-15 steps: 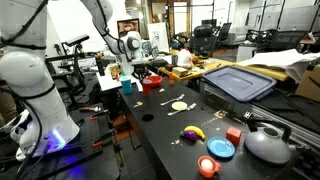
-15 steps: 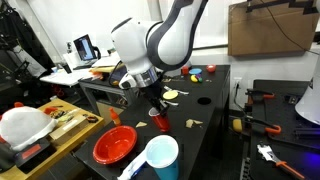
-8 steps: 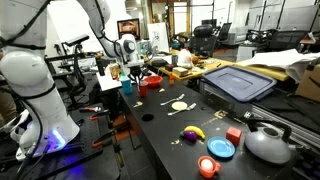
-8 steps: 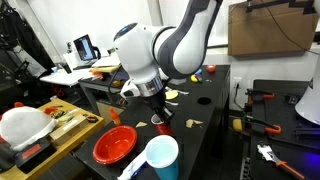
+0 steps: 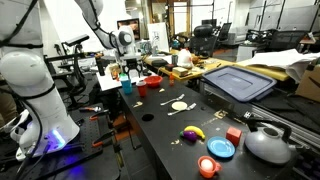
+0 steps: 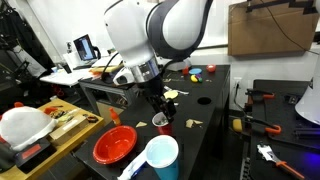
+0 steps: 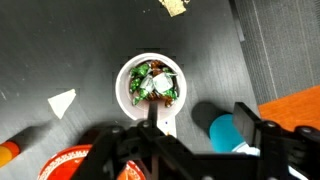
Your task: Move the red cup to the left
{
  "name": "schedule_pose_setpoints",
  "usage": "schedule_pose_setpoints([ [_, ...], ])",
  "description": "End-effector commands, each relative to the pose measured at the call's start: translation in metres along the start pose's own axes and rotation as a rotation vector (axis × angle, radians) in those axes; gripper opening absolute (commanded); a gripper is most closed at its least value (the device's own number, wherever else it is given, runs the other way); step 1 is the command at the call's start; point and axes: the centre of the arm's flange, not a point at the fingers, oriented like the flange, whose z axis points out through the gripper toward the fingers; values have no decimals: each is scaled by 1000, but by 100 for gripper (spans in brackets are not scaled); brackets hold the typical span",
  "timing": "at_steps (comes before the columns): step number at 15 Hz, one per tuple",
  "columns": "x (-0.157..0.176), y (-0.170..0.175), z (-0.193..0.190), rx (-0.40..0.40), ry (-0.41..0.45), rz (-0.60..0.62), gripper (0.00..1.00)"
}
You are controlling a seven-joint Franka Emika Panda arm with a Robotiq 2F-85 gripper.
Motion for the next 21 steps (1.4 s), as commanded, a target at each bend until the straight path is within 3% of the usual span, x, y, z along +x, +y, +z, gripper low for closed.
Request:
schedule_pose_setpoints([
  [1, -26, 3, -59, 21, 2, 37, 100],
  [5, -44, 33, -95, 1, 12, 139, 100],
  [13, -115, 144, -134, -37, 21, 484, 100],
  [21, -187, 216, -147, 44, 16, 889, 100],
])
